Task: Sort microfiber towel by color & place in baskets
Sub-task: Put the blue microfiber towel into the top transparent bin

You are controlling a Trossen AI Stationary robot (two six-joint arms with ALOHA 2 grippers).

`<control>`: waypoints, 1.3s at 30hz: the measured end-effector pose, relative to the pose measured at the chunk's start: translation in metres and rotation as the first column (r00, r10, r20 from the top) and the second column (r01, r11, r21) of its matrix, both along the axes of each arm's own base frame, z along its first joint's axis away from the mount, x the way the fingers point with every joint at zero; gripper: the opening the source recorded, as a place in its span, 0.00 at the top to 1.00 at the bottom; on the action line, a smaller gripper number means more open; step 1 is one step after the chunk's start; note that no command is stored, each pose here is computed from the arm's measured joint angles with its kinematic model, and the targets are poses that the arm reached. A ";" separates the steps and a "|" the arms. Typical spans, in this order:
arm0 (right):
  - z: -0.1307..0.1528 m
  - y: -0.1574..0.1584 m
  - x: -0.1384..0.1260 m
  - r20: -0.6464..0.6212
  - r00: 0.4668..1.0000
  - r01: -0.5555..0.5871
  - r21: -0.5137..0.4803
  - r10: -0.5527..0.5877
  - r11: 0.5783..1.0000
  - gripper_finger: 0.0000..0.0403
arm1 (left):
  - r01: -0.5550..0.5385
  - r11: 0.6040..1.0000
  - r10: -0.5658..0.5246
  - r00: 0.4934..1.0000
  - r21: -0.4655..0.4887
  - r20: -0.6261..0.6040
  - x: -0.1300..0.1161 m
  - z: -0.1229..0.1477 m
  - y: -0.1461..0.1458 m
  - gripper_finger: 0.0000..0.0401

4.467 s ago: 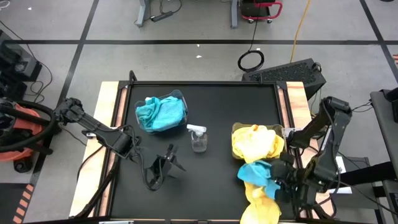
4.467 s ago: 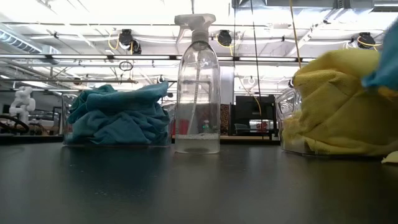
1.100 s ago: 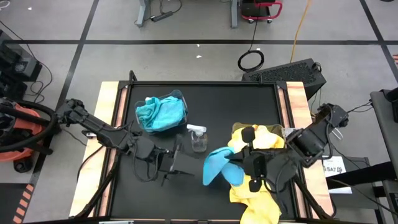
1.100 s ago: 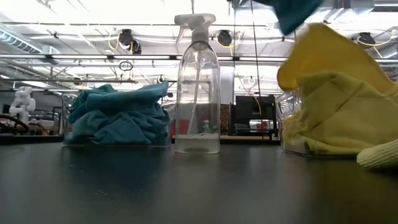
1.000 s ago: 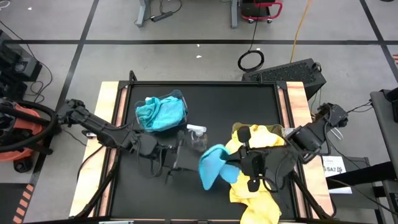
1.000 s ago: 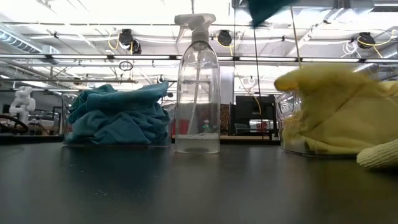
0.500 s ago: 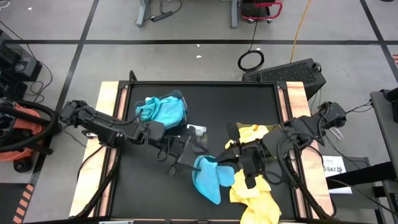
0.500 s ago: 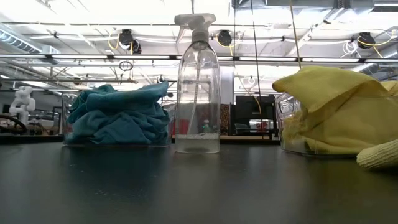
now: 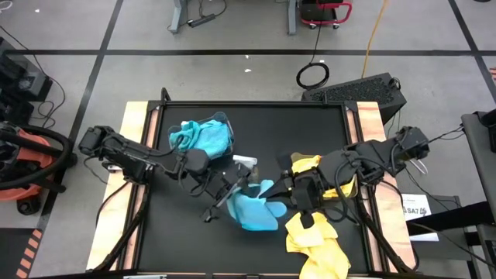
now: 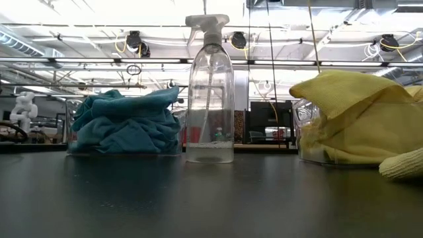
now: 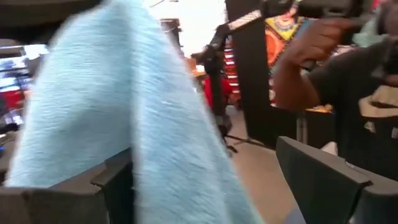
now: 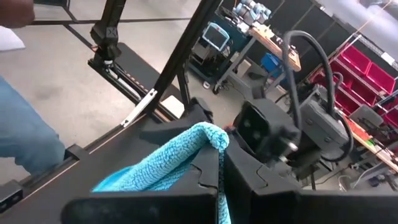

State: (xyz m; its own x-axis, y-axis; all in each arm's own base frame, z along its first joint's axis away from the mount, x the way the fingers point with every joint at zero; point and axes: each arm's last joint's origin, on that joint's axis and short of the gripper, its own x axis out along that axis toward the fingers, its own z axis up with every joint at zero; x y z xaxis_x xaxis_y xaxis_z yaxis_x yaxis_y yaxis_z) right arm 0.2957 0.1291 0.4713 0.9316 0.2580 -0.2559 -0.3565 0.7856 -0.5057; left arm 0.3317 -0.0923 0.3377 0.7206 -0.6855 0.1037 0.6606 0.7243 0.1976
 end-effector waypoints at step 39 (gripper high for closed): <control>-0.043 -0.017 -0.006 -0.246 0.787 0.530 -0.200 -0.566 0.824 0.69 | -0.699 0.616 0.702 0.696 0.363 0.148 -0.078 0.065 0.050 0.99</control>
State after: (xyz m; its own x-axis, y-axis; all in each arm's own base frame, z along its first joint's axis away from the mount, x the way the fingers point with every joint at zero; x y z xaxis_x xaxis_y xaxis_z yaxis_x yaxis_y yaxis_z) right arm 0.2897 0.1124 0.4285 0.7889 -0.3215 -0.5237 -0.0237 0.8357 -0.5487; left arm 0.2541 -0.0419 0.4023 0.9978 0.0467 -0.0468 -0.0139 0.8402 0.5422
